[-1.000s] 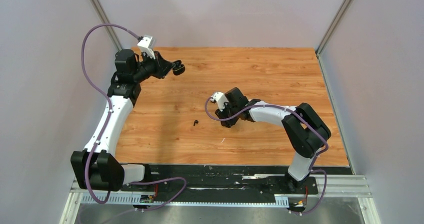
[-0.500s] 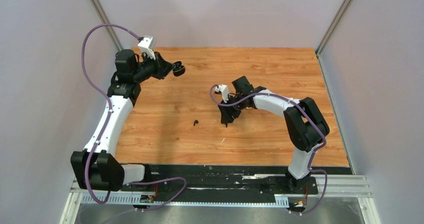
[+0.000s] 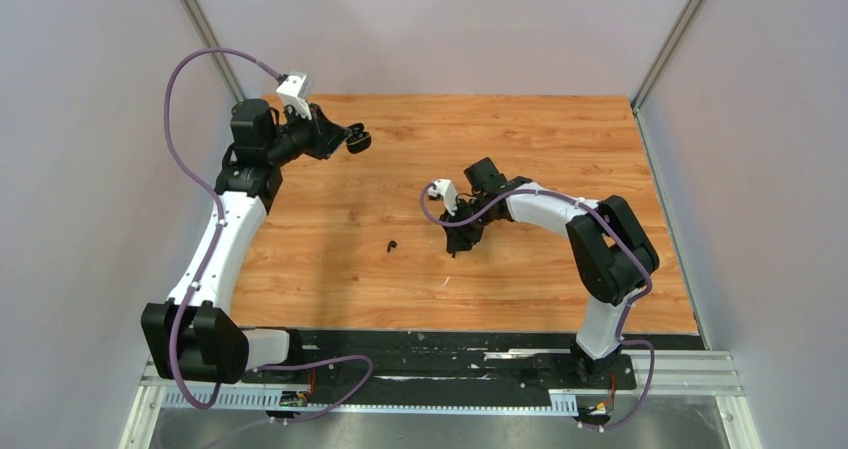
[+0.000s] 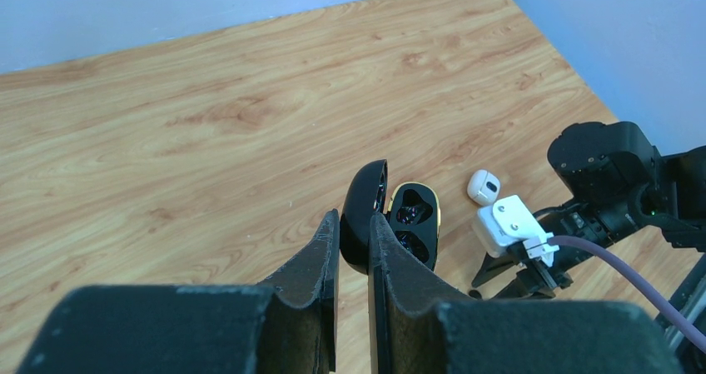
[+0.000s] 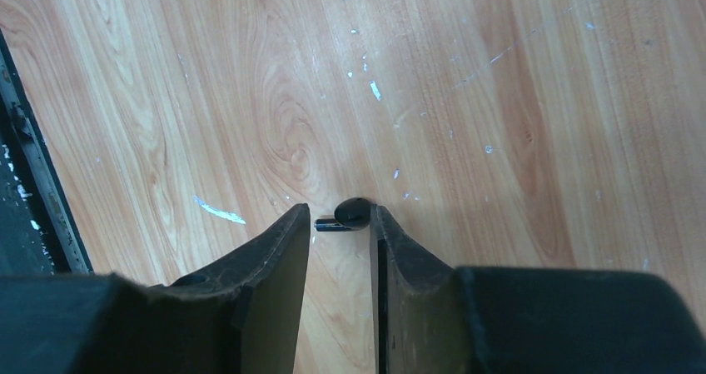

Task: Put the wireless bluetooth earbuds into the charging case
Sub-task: Place the earbud at the center of the board, then pick up the earbud from the center of the board.

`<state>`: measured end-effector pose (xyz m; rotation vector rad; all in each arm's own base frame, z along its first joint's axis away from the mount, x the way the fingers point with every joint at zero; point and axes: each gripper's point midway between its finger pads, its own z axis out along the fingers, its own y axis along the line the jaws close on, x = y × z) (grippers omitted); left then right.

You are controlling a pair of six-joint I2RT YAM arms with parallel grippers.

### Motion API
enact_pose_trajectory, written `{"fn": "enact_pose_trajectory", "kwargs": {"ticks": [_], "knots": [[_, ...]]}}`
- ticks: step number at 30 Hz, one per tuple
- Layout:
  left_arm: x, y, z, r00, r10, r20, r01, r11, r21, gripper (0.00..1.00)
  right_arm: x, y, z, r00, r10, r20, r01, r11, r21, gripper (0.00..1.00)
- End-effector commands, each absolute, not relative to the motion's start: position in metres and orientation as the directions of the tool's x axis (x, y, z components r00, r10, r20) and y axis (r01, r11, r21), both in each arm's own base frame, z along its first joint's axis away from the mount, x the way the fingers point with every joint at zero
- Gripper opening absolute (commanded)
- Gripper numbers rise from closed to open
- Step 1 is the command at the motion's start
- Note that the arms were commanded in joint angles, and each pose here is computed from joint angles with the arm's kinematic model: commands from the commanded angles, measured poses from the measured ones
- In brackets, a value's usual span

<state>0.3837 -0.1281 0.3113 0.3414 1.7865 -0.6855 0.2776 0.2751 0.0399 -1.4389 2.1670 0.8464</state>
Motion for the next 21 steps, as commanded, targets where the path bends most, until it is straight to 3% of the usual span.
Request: {"fn": "enact_pose_trajectory", "kwargs": {"ticks": [1,21], "knots": [[0.376,-0.131,0.34,-0.253,-0.117,-0.96,0.577,0.778,-0.247,0.0,0.286,0.281,0.048,-0.323,-0.68,-0.658,-0.946,0.246,0.21,0.31],[0.379,-0.132,0.337,-0.264,-0.116,-0.957,0.58,0.774,-0.254,0.0,0.279,0.279,0.037,-0.263,-0.725,-0.636,-0.963,0.233,0.132,0.32]]}}
